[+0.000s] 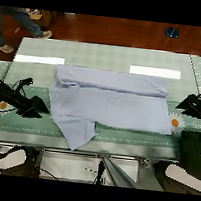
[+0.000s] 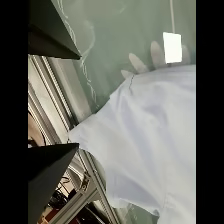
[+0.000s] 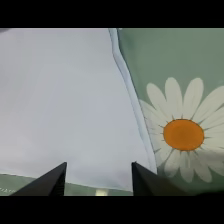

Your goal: Fold the shirts.

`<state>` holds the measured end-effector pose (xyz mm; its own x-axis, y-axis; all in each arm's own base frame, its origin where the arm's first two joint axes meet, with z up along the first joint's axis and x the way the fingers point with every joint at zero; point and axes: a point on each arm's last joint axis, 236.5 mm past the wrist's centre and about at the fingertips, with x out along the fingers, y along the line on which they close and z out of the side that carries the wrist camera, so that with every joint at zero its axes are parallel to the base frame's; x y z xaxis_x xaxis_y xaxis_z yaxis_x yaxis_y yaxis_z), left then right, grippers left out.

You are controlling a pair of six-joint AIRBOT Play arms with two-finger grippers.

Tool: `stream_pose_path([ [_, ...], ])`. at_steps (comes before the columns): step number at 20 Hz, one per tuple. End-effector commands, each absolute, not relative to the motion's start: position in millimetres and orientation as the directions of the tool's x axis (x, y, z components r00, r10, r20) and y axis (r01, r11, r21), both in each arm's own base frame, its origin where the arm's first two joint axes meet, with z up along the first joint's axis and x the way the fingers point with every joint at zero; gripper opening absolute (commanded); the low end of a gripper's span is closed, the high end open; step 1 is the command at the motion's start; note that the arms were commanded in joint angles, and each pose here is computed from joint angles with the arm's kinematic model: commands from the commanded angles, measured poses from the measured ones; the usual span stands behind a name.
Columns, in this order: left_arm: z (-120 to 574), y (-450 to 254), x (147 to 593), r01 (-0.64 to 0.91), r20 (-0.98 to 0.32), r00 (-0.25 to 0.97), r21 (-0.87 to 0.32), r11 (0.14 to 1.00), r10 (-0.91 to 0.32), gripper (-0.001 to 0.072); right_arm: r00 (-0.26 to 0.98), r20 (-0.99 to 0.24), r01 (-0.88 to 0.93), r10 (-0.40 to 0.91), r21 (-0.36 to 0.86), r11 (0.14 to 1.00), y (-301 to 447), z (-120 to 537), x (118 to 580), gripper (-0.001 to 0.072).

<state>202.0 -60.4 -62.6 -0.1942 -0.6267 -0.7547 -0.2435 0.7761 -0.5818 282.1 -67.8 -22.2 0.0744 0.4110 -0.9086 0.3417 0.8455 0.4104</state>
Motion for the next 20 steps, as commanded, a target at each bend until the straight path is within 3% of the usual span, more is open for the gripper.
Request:
stream_pose_path([
  [1,-80,-81,195,-0.221,-0.763,-0.204,-0.574,0.789,-0.613,0.0618,0.109,-0.897,0.355,0.428,0.437,0.826,-66,-23,281,0.0494],
  [6,-98,-94,189,-0.235,-0.777,-0.241,-0.535,0.812,-0.582,0.0618,0.106,-0.895,0.355,0.433,0.441,0.825,-65,-22,281,0.0495],
  [11,-111,-113,210,-0.272,-0.79,-0.174,-0.535,0.8,-0.588,0.0613,0.105,-0.895,0.354,0.434,0.441,0.824,-65,-22,280,0.0495],
  [12,-113,-121,212,-0.268,-0.784,-0.175,-0.544,0.795,-0.595,0.0584,0.104,-0.894,0.354,0.435,0.442,0.824,-64,-22,280,0.0494],
  [13,-116,-128,211,-0.261,-0.781,-0.186,-0.545,0.796,-0.596,0.0431,0.102,-0.894,0.355,0.437,0.443,0.823,-64,-22,280,0.0495],
  [14,-118,-133,206,-0.249,-0.778,-0.209,-0.544,0.801,-0.593,0.0191,0.098,-0.893,0.355,0.439,0.444,0.823,-63,-22,279,0.0495],
  [15,-119,-136,202,-0.241,-0.774,-0.227,-0.544,0.804,-0.592,0.0116,0.095,-0.893,0.355,0.441,0.444,0.823,-63,-21,278,0.0495],
  [16,-118,-136,201,-0.242,-0.77,-0.232,-0.545,0.803,-0.594,0.0098,0.09,-0.895,0.355,0.438,0.44,0.825,-64,-22,277,0.0498],
  [17,-116,-135,200,-0.246,-0.766,-0.236,-0.549,0.799,-0.598,0.0045,0.07,-0.903,0.356,0.423,0.419,0.835,-67,-24,272,0.057],
  [20,-112,-130,199,-0.255,-0.751,-0.238,-0.563,0.786,-0.616,0.0025,0.015,-0.899,0.426,0.439,0.403,0.81,-72,-43,245,0.0576],
])
